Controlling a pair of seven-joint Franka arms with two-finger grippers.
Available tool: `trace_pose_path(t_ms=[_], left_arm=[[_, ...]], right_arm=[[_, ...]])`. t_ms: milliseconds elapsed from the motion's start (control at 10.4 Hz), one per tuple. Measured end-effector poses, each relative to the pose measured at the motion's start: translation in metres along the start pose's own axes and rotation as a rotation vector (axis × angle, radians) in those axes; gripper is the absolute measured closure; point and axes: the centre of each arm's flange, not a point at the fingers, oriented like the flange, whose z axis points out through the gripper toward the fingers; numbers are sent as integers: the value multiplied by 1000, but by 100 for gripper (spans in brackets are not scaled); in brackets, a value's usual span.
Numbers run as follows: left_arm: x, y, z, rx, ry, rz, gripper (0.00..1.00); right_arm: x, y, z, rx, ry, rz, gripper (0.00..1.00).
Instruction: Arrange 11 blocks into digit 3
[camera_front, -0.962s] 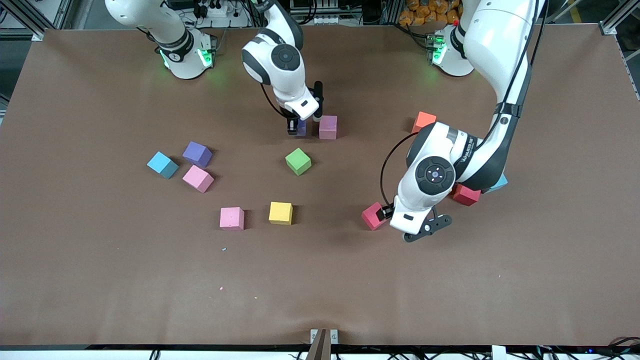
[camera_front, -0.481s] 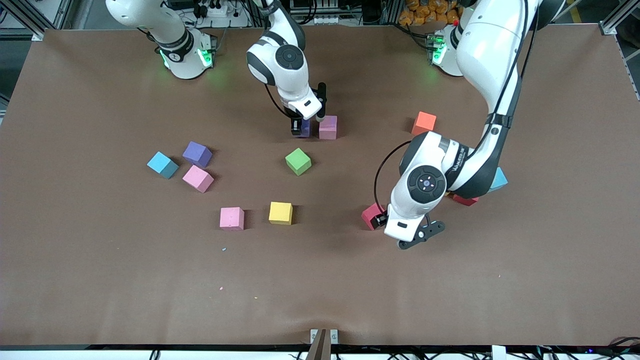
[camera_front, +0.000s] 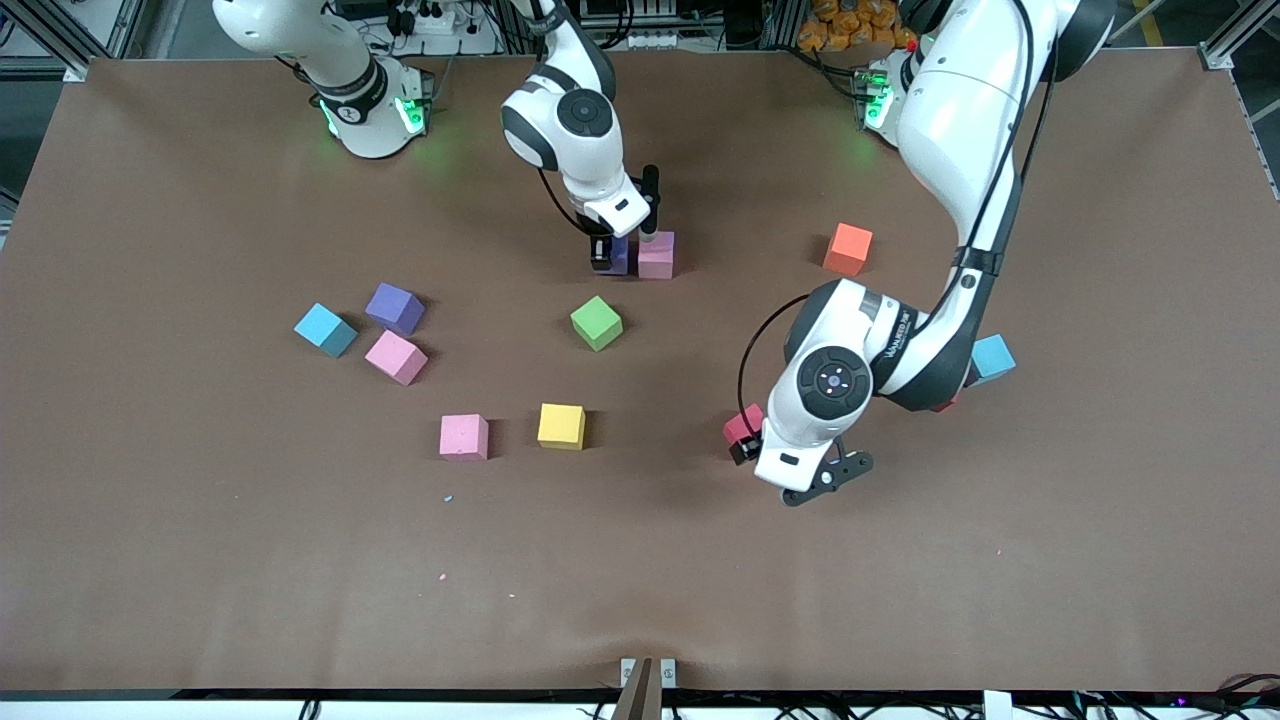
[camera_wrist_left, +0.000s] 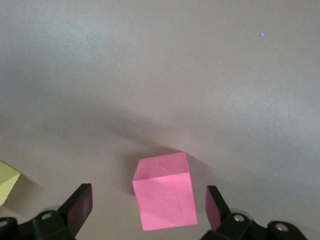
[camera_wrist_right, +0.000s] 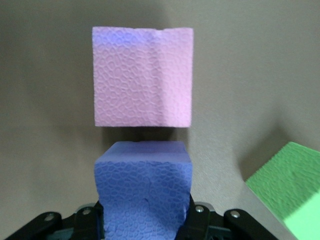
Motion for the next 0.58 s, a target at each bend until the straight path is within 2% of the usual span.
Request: trace_pose_path(t_ms=[577], left_arm=[[-12, 7, 27, 29, -22, 10, 0]], right_arm=[[7, -4, 9, -7, 10, 11, 47]])
